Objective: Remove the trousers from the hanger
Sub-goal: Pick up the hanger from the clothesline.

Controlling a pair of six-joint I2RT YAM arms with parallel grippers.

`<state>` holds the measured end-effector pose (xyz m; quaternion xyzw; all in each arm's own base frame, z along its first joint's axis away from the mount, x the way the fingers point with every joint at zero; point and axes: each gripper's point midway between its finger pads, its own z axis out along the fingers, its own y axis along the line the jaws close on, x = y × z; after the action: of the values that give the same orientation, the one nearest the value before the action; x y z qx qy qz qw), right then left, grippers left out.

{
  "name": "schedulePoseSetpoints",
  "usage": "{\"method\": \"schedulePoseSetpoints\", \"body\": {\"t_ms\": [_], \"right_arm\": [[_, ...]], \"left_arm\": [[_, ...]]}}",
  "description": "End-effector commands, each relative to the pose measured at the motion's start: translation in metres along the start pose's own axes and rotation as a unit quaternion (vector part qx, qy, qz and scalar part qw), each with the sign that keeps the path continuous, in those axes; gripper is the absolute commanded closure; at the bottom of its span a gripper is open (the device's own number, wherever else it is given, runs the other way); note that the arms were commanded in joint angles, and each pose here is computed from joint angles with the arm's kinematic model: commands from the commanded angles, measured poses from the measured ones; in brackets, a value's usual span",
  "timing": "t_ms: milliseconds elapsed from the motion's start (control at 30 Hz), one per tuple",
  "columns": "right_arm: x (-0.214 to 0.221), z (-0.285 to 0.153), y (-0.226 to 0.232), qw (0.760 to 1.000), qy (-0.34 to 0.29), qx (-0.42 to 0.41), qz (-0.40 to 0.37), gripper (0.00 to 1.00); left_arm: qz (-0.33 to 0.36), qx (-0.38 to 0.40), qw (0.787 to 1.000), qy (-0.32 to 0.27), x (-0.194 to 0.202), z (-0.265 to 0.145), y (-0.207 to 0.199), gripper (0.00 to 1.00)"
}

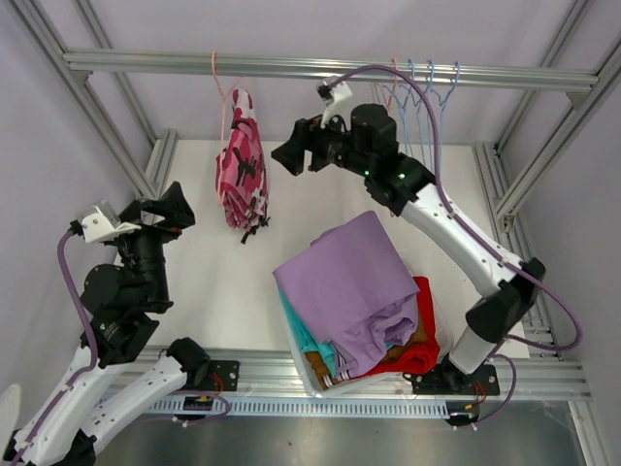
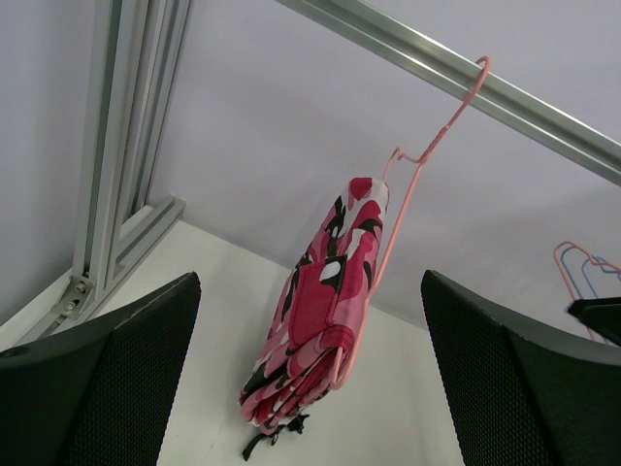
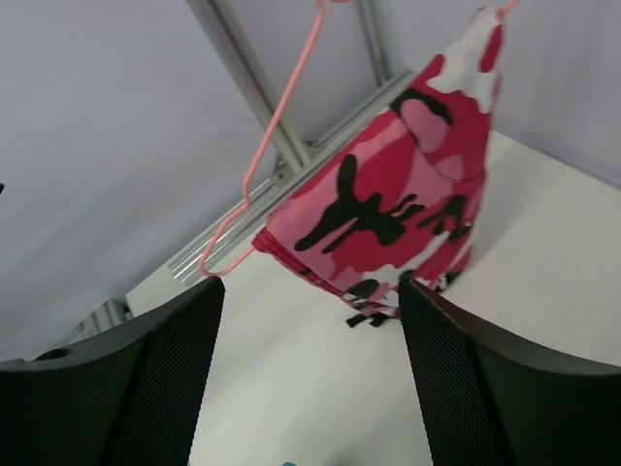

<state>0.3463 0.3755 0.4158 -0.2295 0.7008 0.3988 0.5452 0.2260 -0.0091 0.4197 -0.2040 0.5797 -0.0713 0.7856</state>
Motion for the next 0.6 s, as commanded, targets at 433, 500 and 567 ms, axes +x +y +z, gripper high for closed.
{"method": "schedulePoseSetpoints", "body": {"t_ms": [433,500,567], "right_arm": [[-0.006,0.086,0.066,0.975,-0.009,-0.21,0.07,0.17],[0.0,0.098,0.069,0.974,-0.007,-0.213,0.07,0.17],[0.005,0.105,0.069,0.974,-0.006,-0.213,0.072,0.17]], "left_arm": [[-0.017,-0.004,1.0,-0.026,-0.015,-0.001,0.005,0.01],[-0.02,-0.005,0.999,-0.03,-0.017,-0.002,0.006,0.01],[-0.021,-0.004,0.999,-0.031,-0.018,-0.002,0.007,0.01]]}}
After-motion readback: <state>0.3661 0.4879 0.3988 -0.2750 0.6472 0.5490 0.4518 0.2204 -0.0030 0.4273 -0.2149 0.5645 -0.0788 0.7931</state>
